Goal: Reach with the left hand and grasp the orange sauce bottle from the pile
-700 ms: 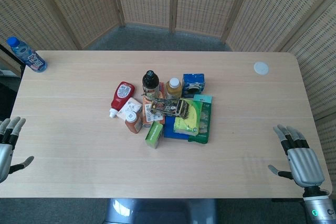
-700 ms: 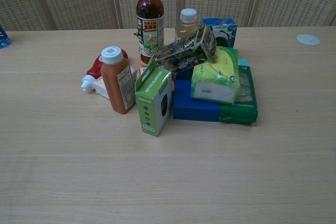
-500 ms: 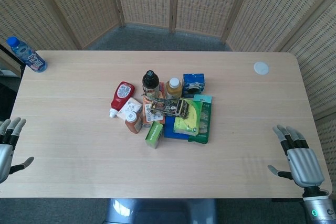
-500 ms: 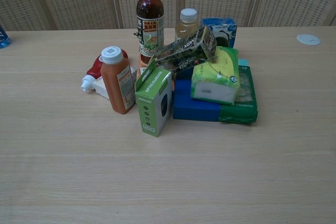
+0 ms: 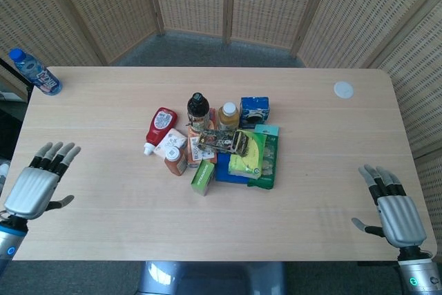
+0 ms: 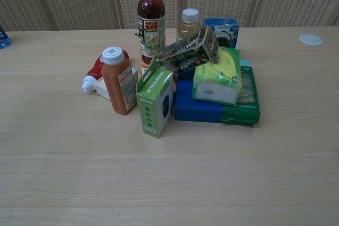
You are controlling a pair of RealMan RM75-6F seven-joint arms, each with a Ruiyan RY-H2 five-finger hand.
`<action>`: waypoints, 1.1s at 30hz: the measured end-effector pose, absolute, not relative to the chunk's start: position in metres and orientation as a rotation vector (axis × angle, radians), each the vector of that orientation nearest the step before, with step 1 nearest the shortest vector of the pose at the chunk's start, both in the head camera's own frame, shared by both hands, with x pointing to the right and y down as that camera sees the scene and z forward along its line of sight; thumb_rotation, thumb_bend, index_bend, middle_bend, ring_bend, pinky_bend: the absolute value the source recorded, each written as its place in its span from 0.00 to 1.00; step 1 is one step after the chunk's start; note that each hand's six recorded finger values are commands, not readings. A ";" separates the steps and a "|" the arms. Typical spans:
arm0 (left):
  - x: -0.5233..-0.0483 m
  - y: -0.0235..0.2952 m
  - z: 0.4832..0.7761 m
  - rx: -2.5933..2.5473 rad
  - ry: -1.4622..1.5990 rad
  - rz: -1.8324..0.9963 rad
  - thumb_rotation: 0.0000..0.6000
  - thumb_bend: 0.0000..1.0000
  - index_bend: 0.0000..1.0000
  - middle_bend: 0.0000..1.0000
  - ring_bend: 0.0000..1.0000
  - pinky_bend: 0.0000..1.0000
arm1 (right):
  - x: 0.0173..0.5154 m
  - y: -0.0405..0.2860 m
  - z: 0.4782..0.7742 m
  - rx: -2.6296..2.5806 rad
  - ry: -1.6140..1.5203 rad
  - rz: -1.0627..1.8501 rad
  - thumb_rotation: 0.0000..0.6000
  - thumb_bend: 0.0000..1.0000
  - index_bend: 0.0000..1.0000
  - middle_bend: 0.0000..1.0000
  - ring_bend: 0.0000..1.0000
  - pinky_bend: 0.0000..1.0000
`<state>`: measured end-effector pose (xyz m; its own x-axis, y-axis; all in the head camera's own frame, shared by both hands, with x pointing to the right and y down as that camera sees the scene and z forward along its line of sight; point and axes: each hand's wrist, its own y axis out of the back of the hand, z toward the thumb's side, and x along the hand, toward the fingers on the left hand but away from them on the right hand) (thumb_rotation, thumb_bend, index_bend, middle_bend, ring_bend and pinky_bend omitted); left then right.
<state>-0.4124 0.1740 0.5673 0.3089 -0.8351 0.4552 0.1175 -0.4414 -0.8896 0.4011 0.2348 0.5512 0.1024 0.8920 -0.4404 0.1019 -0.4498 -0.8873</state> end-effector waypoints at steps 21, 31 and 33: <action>-0.282 0.109 0.614 -1.722 0.281 -1.134 1.00 0.00 0.00 0.00 0.00 0.00 | 0.401 0.235 0.550 -1.690 -0.994 1.414 0.97 0.00 0.00 0.00 0.00 0.00; -0.238 0.100 0.648 -1.718 0.213 -1.183 1.00 0.00 0.00 0.00 0.00 0.00 | 0.405 0.232 0.547 -1.705 -1.020 1.408 0.97 0.00 0.00 0.00 0.00 0.00; -0.225 0.102 0.657 -1.734 0.201 -1.190 1.00 0.00 0.00 0.00 0.00 0.00 | 0.406 0.232 0.547 -1.707 -1.025 1.409 0.97 0.00 0.00 0.00 0.00 0.00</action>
